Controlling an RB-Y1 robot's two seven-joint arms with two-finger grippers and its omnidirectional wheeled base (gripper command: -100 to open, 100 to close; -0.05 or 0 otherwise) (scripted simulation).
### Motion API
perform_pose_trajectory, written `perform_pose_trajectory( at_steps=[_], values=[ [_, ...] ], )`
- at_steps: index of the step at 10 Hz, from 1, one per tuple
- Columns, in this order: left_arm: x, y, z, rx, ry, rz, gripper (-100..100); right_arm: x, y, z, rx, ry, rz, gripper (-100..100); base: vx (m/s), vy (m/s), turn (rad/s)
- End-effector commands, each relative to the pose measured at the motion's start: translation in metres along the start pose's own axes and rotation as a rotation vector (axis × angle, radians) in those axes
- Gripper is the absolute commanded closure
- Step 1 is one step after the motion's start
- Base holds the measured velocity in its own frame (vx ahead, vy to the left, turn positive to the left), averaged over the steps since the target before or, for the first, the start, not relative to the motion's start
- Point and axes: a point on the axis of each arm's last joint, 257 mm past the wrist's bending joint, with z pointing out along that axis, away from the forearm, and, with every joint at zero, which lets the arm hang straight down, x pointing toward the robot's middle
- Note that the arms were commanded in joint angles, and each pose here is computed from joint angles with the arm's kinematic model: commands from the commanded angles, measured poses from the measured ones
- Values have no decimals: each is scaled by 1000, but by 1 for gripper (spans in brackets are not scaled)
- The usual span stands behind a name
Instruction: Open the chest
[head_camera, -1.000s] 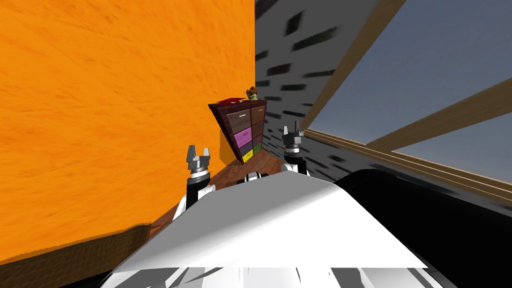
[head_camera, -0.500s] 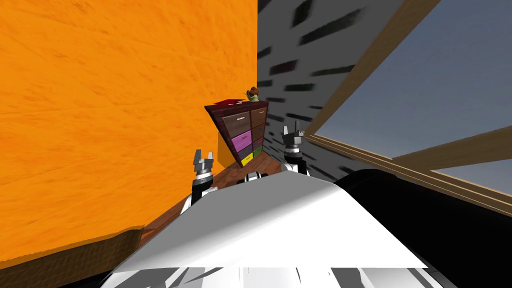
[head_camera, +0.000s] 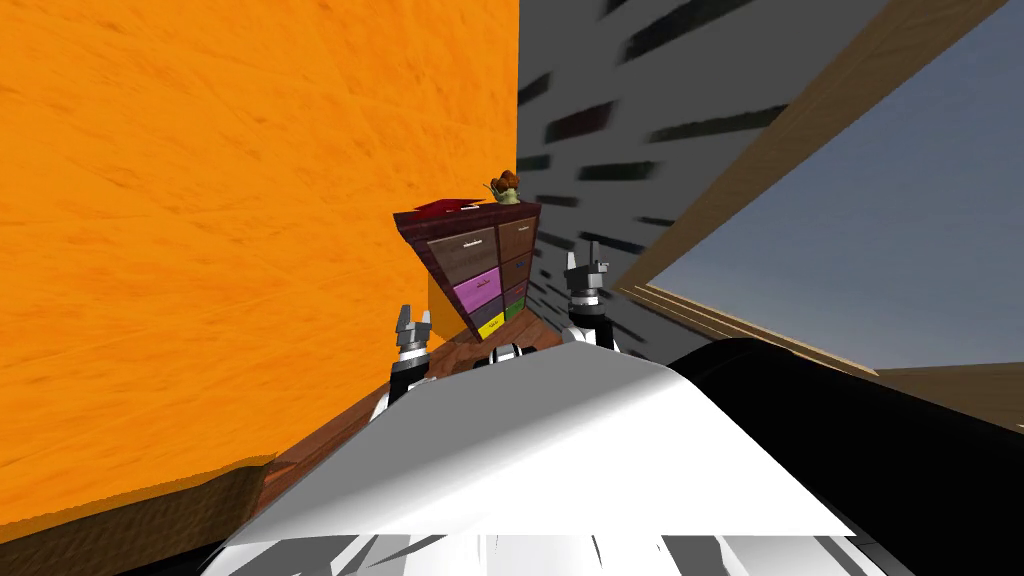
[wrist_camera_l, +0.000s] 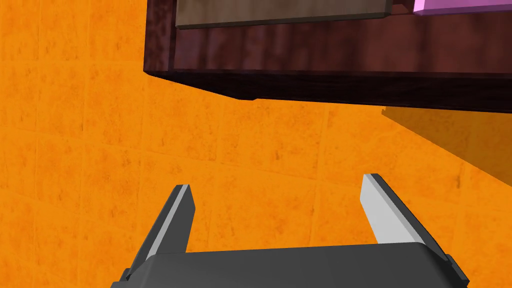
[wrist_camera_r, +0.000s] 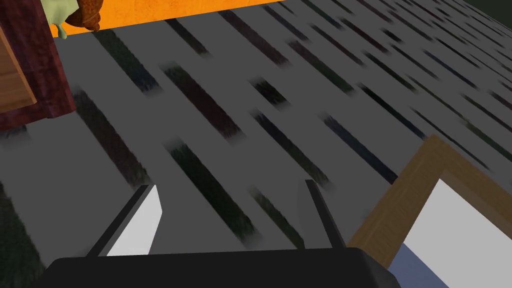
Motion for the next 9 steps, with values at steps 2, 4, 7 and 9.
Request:
perform_pose_trajectory(
  at_steps=[2, 4, 7, 9],
  values=[
    [-2, 31, -14, -74, -9, -24, -100, 0, 0, 0, 0, 0, 0, 0, 195, -195, 142],
    [-2, 46, -22, -108, -17, -39, -100, 0, 0, 0, 0, 0, 0, 0, 165, -143, 102],
    [-2, 69, -36, -161, -35, -67, -100, 0, 0, 0, 0, 0, 0, 0, 154, -173, 111],
    [-1, 84, -45, -195, -54, -92, -100, 0, 0, 0, 0, 0, 0, 0, 152, -180, 119]
  ],
)
